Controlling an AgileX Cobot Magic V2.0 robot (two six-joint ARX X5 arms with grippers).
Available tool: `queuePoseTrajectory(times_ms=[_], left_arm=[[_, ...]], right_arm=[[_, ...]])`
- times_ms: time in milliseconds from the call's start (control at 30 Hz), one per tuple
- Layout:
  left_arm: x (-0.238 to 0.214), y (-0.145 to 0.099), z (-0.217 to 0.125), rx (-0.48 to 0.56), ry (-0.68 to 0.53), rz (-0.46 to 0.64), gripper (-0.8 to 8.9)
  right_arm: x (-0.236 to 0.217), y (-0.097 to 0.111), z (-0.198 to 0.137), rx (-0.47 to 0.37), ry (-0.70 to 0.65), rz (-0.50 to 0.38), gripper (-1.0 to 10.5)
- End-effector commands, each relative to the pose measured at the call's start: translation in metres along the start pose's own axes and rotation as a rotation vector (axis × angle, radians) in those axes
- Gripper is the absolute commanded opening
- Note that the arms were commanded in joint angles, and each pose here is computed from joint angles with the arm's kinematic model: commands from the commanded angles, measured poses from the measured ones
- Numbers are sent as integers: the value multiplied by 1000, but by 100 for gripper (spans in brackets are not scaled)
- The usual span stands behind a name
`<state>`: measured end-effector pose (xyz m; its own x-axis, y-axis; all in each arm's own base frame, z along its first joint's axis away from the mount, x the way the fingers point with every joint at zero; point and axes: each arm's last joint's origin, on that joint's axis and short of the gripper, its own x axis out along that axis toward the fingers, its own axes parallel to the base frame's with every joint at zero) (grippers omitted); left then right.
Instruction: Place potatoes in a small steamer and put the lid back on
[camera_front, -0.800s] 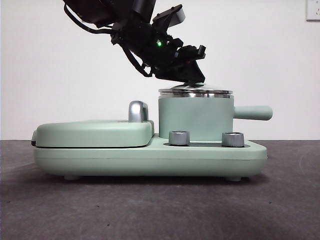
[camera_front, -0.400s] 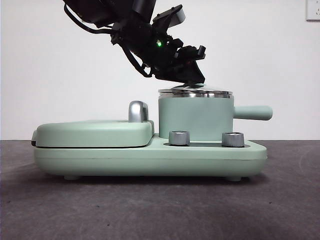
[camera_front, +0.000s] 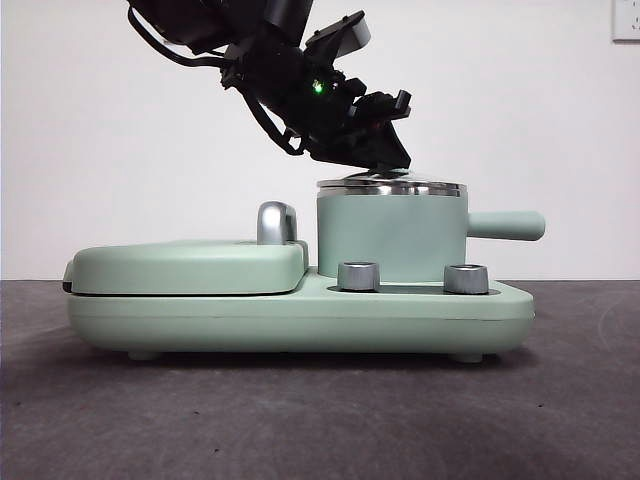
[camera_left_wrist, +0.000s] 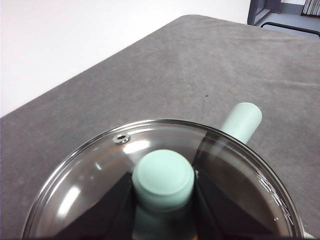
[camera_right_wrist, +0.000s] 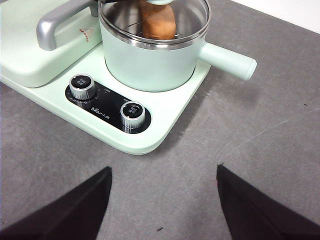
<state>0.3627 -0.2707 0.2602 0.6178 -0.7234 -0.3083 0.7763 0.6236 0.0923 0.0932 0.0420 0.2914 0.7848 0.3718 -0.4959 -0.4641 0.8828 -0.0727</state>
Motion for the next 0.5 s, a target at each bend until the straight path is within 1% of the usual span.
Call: queuePoseTrajectory(times_ms=[33,167,400,467,500], left_arm=[[5,-2,3,-21,-11,-18,15],[7,0,-1,-61,-4,-42,15],[9,1,-5,-56,9,-37,15],[9,1,-5,-53,8,-37,33],[9,1,-5,-53,8,-37,62]], right_arm=[[1,0,0,8,1,0,324],[1,0,0,8,1,0,324],[1,0,-1,9,17,2,324],[1,1,-2,8,22,2,324],[1,1,-2,8,24,2,324]])
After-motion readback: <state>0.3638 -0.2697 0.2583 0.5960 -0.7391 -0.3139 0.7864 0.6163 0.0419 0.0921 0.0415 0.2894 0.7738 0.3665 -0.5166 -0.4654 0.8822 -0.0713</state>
